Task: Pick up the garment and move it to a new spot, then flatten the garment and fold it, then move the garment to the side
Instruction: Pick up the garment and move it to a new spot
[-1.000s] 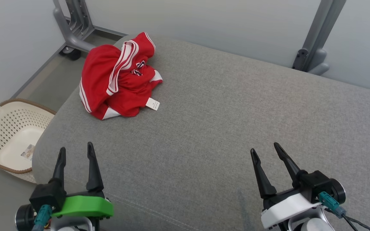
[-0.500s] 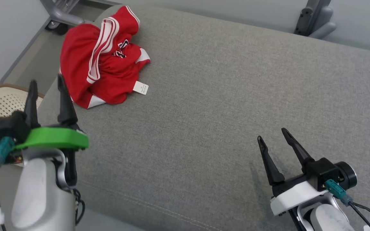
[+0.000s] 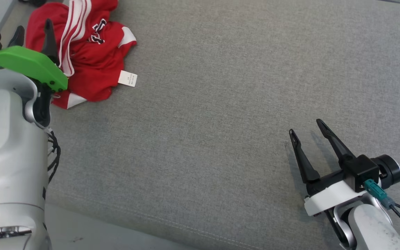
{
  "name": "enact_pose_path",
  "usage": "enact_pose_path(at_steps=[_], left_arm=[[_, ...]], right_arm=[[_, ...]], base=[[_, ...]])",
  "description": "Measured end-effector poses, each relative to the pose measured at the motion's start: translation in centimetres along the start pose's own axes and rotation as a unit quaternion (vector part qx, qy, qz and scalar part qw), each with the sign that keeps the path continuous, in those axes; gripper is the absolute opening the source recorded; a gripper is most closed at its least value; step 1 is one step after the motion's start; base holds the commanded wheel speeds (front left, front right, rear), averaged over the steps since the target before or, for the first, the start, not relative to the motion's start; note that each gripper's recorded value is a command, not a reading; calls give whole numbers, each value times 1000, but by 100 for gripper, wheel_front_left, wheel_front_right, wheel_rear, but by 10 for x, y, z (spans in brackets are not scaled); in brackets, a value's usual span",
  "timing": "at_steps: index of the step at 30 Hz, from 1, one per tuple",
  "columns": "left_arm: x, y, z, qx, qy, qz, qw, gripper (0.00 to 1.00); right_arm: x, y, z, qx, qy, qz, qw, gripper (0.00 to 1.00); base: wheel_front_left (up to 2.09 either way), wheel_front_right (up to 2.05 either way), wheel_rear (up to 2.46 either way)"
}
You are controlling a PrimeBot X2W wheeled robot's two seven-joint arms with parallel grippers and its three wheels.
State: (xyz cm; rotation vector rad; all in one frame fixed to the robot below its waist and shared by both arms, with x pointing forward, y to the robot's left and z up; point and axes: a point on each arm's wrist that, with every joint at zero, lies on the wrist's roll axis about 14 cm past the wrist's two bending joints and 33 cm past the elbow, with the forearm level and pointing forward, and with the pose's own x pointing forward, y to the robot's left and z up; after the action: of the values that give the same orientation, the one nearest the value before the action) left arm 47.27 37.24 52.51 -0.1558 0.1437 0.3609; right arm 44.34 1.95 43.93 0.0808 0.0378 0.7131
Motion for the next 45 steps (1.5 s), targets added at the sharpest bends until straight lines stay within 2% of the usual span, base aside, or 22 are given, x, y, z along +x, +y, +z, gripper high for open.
enact_pose_path(at_steps=[10, 15, 20, 31, 32, 33, 34, 35, 39, 45], left_arm=[[41, -13, -46, 20, 148, -5, 989, 100], [50, 0, -67, 45, 200, 13, 979, 100], [59, 7, -81, 62, 220, 32, 973, 100], [60, 12, -119, 53, 265, 47, 962, 99], [59, 12, -120, 53, 267, 48, 961, 80], [59, 12, -120, 53, 267, 48, 961, 45], [59, 12, -121, 54, 268, 48, 961, 14], [59, 12, -121, 54, 267, 47, 961, 0], [60, 9, -117, 53, 250, 42, 966, 0], [65, 3, -80, 41, 165, 29, 985, 0]], right_arm=[[-7, -31, -23, 3, 21, -24, 999, 100], [-9, -42, -30, 10, 24, -34, 999, 100], [-12, -50, -40, 16, 33, -43, 998, 100], [-11, -60, -51, 22, 38, -48, 998, 100], [-11, -59, -51, 22, 38, -48, 998, 100], [-11, -59, -51, 22, 38, -47, 998, 100], [-11, -59, -51, 21, 38, -46, 998, 100], [-10, -59, -51, 21, 38, -45, 998, 100], [-10, -58, -51, 21, 38, -42, 998, 100], [-9, -51, -40, 22, 30, -39, 999, 100]], base=[[0, 0, 0], [0, 0, 0], [0, 0, 0], [0, 0, 0], [0, 0, 0], [0, 0, 0], [0, 0, 0], [0, 0, 0], [0, 0, 0], [0, 0, 0]])
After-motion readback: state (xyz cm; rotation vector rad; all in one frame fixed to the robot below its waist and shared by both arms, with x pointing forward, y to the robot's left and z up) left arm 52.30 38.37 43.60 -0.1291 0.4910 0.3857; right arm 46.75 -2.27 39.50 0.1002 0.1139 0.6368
